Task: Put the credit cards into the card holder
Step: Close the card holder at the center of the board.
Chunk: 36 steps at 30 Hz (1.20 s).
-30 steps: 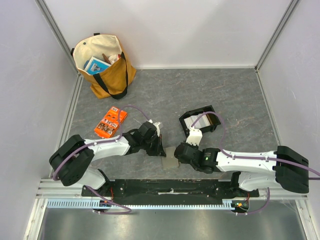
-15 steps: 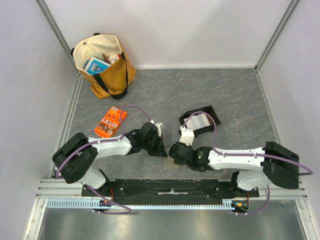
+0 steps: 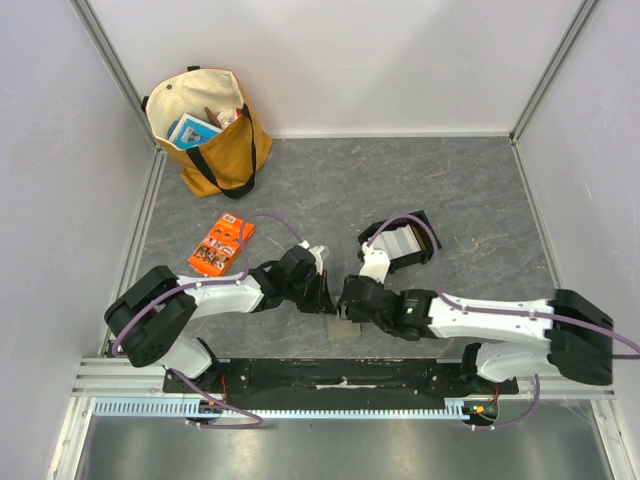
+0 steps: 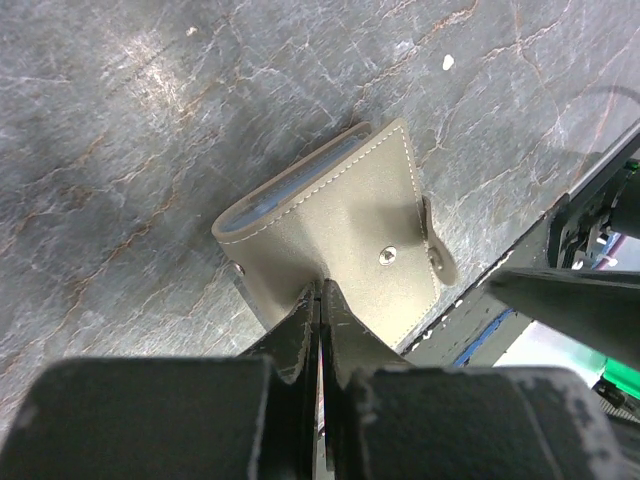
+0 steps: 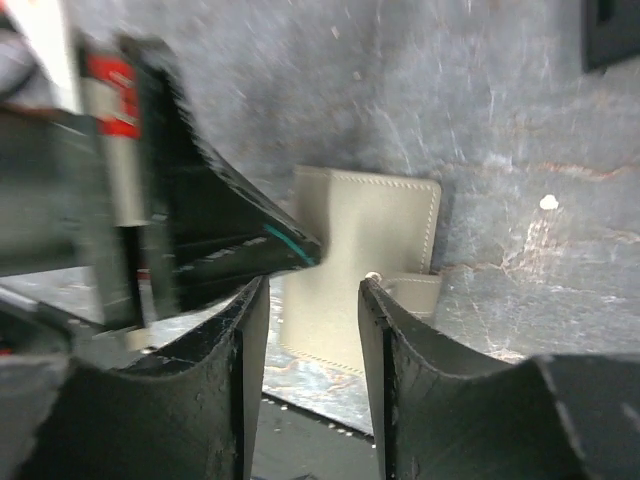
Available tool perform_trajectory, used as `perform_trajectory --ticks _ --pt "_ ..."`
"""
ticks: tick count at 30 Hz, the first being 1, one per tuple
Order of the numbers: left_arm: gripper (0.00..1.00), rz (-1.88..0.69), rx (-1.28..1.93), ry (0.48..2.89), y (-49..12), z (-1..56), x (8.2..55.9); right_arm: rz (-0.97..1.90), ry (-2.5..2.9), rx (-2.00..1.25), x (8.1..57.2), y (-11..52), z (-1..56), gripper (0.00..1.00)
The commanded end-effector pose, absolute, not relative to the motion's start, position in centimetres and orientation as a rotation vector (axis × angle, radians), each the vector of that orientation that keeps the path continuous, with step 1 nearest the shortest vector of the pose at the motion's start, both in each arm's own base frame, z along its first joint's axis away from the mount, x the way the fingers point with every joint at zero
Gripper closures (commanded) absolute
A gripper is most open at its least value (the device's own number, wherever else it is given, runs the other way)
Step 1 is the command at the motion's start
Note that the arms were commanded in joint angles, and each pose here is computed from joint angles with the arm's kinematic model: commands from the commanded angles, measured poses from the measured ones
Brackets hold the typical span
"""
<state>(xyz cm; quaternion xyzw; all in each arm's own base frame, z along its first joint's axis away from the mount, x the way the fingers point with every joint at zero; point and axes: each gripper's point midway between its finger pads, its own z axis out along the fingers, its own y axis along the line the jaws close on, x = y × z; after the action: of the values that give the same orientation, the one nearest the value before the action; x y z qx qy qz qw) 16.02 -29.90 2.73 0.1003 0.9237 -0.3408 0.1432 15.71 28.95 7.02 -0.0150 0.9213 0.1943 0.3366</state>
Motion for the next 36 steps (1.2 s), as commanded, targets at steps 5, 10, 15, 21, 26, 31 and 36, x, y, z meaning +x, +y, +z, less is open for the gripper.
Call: perform_trajectory --ticks 5,10,15,21,26,31,36 --pt "0.98 -0.9 0.242 2.696 -28.1 0.6 15.2 0.652 2.211 0.027 17.2 26.9 14.7 0.54" --pt "0.98 -0.924 0.255 2.665 -28.5 0.0 15.5 0.599 2.244 0.142 16.1 22.9 11.8 0.8" --pt "0.98 -0.921 0.282 2.644 -28.4 -0.4 15.4 0.599 2.238 0.159 15.3 20.4 9.2 0.93" --pt "0.98 -0.882 0.268 2.627 -27.8 -0.1 15.7 0.643 2.233 0.113 15.2 21.0 9.0 0.95" --pt "0.92 -0.905 0.269 2.591 -27.8 1.0 15.8 0.665 2.259 0.051 15.5 23.0 8.8 0.96" --pt "0.92 -0.918 0.299 2.571 -28.2 1.6 16.0 0.67 2.274 0.031 15.9 24.1 8.3 0.97" --pt "0.92 -0.931 0.345 2.573 -28.4 1.6 15.7 0.73 2.264 0.025 16.1 24.9 8.8 0.98"
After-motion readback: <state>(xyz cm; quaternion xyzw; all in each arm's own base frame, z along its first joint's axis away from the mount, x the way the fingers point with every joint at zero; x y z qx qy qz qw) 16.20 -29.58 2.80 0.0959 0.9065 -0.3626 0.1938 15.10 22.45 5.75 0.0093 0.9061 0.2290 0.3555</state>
